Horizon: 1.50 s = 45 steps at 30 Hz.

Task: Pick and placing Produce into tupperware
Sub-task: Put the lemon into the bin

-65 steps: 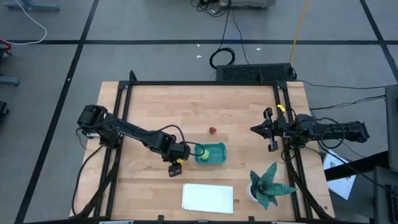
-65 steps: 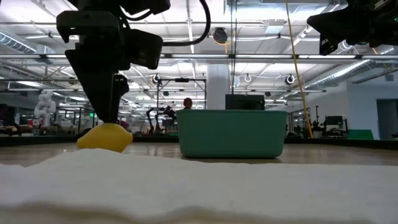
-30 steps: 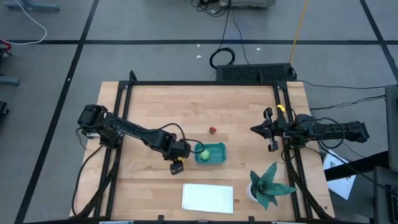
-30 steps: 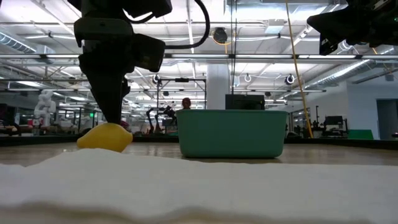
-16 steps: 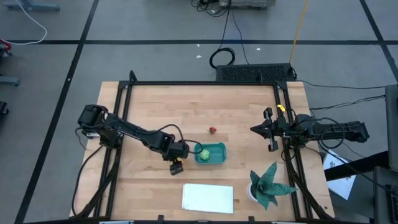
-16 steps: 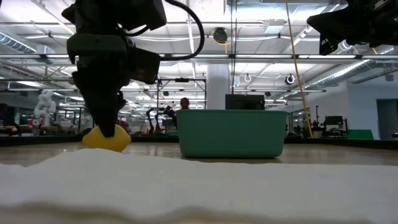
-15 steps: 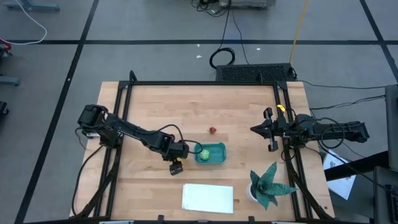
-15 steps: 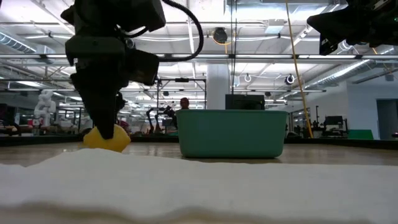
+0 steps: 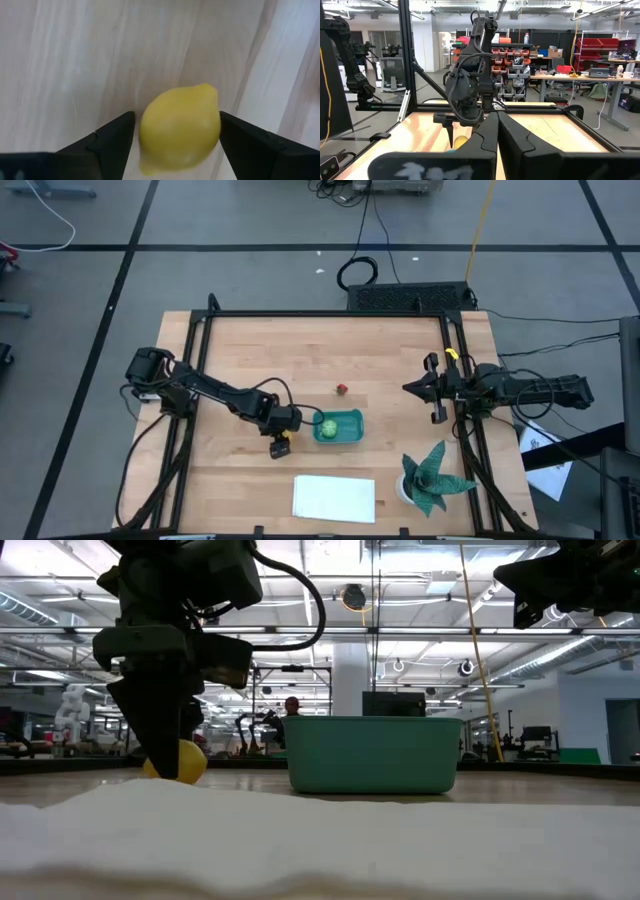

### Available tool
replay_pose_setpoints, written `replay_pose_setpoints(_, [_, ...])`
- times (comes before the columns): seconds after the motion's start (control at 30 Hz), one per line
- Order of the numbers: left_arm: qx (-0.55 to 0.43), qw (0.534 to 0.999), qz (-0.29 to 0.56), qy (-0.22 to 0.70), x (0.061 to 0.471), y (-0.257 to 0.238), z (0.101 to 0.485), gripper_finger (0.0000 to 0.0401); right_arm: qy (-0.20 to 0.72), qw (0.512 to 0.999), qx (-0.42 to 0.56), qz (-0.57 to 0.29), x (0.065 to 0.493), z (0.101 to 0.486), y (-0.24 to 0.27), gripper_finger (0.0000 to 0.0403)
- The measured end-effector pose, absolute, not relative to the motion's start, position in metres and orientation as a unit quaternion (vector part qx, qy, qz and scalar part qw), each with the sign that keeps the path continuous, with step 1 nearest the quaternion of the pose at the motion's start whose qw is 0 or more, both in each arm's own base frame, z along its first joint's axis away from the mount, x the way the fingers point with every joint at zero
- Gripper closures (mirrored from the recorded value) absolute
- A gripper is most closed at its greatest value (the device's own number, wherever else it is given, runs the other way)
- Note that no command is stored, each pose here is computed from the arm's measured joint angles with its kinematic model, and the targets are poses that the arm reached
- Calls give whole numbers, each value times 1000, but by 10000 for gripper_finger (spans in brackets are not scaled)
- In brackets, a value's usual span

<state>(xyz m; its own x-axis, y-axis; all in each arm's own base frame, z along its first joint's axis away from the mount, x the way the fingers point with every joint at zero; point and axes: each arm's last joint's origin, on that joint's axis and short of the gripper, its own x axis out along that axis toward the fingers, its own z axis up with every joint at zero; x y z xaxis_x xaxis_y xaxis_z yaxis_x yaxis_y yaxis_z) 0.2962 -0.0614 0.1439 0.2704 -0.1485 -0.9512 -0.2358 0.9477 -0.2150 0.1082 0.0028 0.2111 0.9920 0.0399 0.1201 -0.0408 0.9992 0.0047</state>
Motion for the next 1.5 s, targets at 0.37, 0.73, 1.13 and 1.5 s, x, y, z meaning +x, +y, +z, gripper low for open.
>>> replay_pose_setpoints(0.37, [-162, 780, 24, 604, 296, -60, 144, 202, -60, 998, 4, 20, 108, 211, 3, 403])
replay_pose_setpoints(0.73, [-157, 780, 21, 605, 296, -60, 144, 177, -60, 998, 4, 20, 108, 211, 3, 403])
replay_pose_setpoints(1.13, [-163, 776, 12, 609, 296, -56, 145, 187, -60, 998, 4, 20, 108, 211, 3, 403])
replay_pose_setpoints(1.5, [-138, 778, -2, 613, 305, -58, 169, 201, -60, 998, 3, 20, 108, 211, 3, 403])
